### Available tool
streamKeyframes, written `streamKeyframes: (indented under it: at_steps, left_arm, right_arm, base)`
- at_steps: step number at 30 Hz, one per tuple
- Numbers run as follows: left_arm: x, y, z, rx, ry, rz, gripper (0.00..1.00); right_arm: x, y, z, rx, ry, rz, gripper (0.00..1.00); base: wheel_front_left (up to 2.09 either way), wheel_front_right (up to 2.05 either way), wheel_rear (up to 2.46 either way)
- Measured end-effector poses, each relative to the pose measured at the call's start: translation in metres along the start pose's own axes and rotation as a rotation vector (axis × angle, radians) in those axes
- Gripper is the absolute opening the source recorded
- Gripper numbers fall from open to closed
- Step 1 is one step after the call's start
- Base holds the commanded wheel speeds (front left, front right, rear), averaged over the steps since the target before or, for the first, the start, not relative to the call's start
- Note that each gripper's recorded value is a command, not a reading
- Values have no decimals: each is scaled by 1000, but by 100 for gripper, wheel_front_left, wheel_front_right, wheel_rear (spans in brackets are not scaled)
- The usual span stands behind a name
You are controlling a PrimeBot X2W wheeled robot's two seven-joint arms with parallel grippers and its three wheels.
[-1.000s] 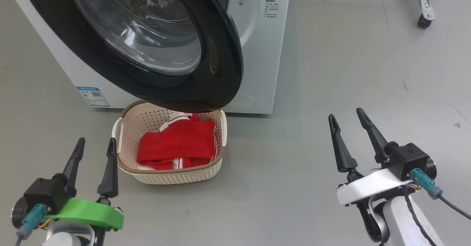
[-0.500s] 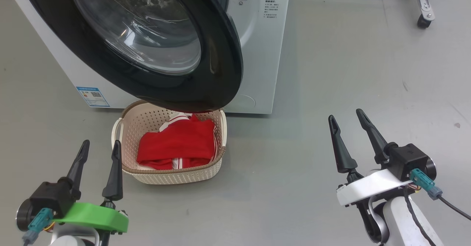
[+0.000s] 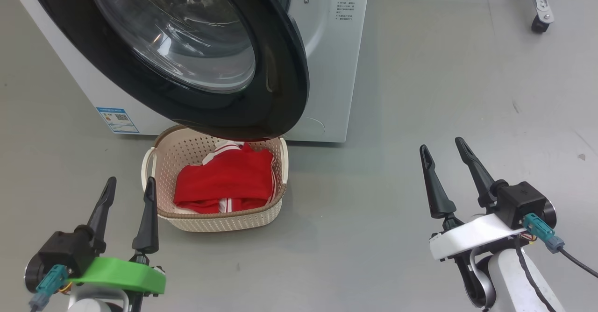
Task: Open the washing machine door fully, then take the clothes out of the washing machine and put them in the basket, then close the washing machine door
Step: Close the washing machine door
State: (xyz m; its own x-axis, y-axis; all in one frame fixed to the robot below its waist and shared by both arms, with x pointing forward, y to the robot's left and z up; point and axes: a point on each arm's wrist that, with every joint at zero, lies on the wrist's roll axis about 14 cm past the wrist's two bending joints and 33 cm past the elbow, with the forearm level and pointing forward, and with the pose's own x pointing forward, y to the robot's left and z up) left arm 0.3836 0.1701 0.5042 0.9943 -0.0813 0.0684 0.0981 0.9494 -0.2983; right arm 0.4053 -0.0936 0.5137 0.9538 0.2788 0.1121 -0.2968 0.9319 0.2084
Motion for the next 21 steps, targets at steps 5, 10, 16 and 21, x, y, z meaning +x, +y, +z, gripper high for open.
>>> streamKeyframes:
  at_steps: [5, 10, 16, 21]
  left_arm:
    - [0, 1, 2, 6, -6, 4, 100]
    - [0, 1, 4, 2, -14, 1, 100]
    - [-1, -2, 3, 7, -16, -6, 100]
    - [-2, -8, 0, -6, -11, -14, 100]
  right_arm:
    - [0, 0, 1, -1, -3, 0, 100]
    - [-1, 0, 3, -2, -8, -2, 100]
    - [-1, 0, 5, -22, -11, 1, 16]
    - [3, 4, 8, -49, -22, 26, 0]
  base:
    - [0, 0, 0]
    - [0, 0, 0]
    - [0, 0, 0]
    - [0, 0, 0]
